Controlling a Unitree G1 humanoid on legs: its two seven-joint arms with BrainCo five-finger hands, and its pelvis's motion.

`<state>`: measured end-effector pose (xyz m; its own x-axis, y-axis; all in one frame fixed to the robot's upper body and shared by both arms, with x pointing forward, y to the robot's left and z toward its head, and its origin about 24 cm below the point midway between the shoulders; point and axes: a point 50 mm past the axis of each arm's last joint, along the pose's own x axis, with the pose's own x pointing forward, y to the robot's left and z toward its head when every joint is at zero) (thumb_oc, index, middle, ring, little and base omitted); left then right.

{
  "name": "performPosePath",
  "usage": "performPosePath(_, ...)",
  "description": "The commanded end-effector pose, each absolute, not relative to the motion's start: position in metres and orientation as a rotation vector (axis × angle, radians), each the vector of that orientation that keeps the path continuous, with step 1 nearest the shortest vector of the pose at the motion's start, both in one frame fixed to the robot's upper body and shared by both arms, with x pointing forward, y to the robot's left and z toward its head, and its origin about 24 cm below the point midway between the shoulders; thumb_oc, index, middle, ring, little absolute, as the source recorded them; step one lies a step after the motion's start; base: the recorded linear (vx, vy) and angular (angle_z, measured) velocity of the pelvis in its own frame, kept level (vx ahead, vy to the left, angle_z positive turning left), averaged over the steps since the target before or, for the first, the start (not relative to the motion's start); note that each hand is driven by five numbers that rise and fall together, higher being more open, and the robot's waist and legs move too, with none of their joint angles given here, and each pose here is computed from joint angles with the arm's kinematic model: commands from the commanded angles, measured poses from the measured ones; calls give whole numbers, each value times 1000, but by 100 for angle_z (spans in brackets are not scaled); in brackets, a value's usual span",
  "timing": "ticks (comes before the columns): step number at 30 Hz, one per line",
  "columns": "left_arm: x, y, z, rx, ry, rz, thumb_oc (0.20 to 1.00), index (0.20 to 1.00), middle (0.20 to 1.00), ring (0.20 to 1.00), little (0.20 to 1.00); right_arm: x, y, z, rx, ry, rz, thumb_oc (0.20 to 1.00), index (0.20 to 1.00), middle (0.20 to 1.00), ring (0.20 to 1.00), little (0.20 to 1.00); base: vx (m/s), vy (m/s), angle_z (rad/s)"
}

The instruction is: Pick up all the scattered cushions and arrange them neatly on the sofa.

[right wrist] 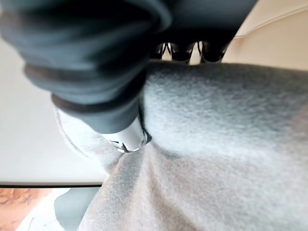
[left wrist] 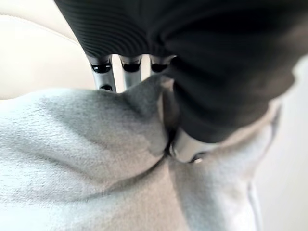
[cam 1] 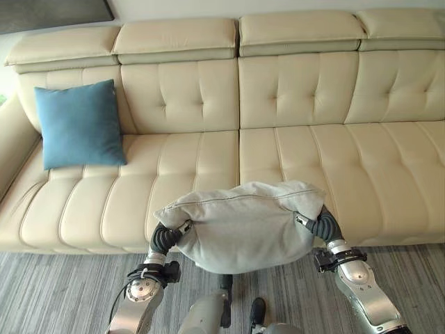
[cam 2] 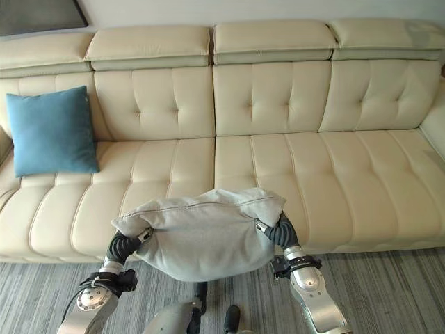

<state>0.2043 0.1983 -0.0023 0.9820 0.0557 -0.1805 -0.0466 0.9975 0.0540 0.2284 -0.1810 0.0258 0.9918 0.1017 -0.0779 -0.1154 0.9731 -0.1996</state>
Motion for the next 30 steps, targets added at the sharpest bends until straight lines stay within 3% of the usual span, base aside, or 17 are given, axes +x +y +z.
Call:
performPosePath(1,211,214,31,99,10,76,200,200,200,200,200,238,-177,74,-146,-198,92,200,200,200,200,200,173,104,-72)
performPosePath(17,215,225,42,150,-27,74,200,200,200,200,200,250,-158,85,-137,-252,195,200,200,200,200,200,112,54,-26)
performPosePath(30,224,213,38,105,-37,75,200,200,200,200,200,252,-166,94,-173,-275,194,200,200,200,200,200,126,-154,47)
